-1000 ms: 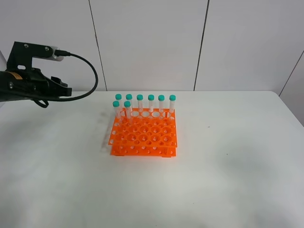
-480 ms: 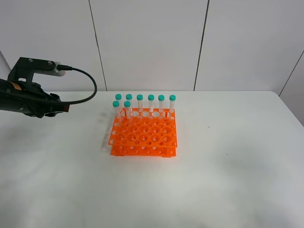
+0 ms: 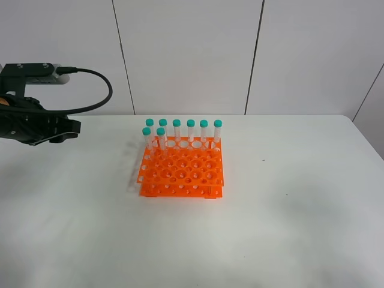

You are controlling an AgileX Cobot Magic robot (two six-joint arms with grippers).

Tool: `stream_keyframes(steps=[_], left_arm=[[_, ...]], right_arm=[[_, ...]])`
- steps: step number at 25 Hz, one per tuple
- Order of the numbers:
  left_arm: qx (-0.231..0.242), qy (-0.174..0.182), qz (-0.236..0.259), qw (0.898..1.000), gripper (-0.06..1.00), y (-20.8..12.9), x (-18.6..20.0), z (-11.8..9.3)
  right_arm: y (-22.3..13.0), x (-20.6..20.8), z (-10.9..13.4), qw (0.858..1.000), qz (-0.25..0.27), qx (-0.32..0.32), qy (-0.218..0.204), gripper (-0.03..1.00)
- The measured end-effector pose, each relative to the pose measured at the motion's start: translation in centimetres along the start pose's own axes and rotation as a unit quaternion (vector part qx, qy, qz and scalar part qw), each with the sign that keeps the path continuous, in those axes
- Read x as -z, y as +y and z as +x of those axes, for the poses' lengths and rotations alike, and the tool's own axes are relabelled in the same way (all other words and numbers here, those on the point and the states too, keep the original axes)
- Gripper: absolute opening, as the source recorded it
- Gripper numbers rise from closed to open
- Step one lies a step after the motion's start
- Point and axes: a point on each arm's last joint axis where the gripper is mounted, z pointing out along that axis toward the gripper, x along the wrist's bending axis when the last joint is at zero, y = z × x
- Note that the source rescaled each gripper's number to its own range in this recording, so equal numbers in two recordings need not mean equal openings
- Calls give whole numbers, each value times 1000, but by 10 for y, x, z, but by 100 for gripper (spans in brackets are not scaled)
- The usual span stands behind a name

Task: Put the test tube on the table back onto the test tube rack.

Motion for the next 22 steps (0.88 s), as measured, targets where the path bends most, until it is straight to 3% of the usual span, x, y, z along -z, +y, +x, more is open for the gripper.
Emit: stream_keyframes(steps=[8,18,22], left_arm=[[-37,-12,-59,998,35,-13,88,-6],[-66,-47,-125,989,35,-82,210,-14],[-94,-24,-118,988,35,-115,237,-10]], right_arm=[[0,0,0,1000,0,0,0,81],[0,0,0,1000,0,0,0,81],[0,0,0,1000,0,0,0,81]])
